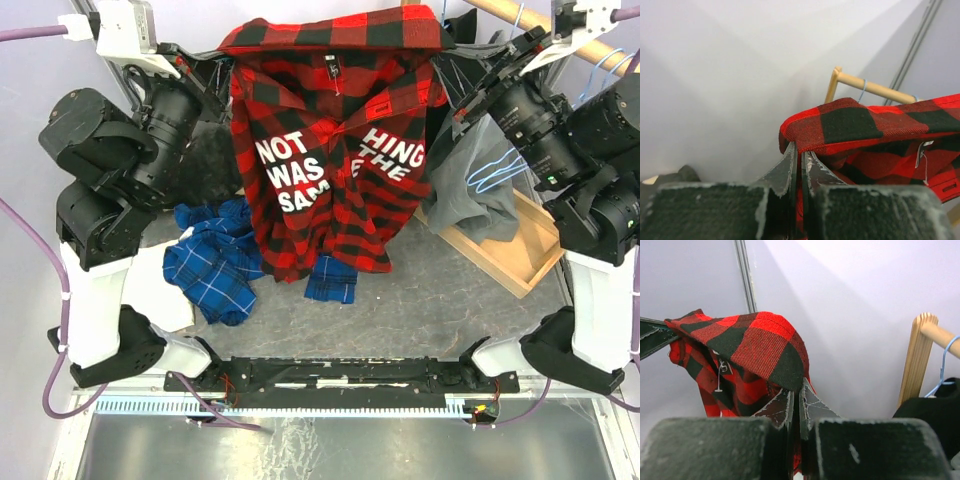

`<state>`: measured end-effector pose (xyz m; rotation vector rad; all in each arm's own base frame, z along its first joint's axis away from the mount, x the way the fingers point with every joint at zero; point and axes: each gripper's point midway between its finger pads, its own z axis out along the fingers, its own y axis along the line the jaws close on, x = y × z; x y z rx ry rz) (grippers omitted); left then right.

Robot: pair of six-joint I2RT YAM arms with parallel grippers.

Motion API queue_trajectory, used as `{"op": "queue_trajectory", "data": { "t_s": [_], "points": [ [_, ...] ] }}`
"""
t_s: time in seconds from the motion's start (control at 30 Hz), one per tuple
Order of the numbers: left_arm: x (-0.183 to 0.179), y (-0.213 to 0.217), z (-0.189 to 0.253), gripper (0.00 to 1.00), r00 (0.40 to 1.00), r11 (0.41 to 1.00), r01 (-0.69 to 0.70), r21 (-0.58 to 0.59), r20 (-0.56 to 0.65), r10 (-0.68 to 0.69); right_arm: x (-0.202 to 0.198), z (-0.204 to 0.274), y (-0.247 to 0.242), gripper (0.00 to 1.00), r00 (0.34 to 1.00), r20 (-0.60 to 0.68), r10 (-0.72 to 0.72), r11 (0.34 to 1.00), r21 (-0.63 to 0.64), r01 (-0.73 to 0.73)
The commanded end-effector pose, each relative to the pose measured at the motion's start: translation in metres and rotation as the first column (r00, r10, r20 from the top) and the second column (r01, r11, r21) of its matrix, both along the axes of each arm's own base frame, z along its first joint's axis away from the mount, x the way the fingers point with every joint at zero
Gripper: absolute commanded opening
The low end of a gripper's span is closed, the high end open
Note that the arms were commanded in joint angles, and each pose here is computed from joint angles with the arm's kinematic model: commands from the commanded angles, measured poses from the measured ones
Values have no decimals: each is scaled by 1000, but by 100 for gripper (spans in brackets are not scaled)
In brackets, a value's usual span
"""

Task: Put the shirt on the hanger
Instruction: Adjust the shirt at the center of the board.

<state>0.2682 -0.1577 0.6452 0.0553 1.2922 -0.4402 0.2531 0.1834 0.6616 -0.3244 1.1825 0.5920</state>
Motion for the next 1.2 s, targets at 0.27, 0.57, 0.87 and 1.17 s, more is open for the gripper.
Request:
{"op": "queue_trajectory", "data": {
  "t_s": [0.27,0.57,0.87,1.17],
  "points": [
    [21,20,-89,3,972,972,-158,174,-149,184,27,-81,4,0,975,-206,-77,989,-139,49],
    [31,4,-302,3,841,951,-88,297,-490,231,72,-283,51,0,809,-577,-108,965,-256,-53],
    [19,6,-480,3,628,961,14,275,-751,206,90,-447,51,0,643,-716,-273,911,-407,-65],
    [22,13,-481,32,607,967,61,246,-779,160,91,-449,62,48,647,-727,-228,918,-382,-106]
  ]
}}
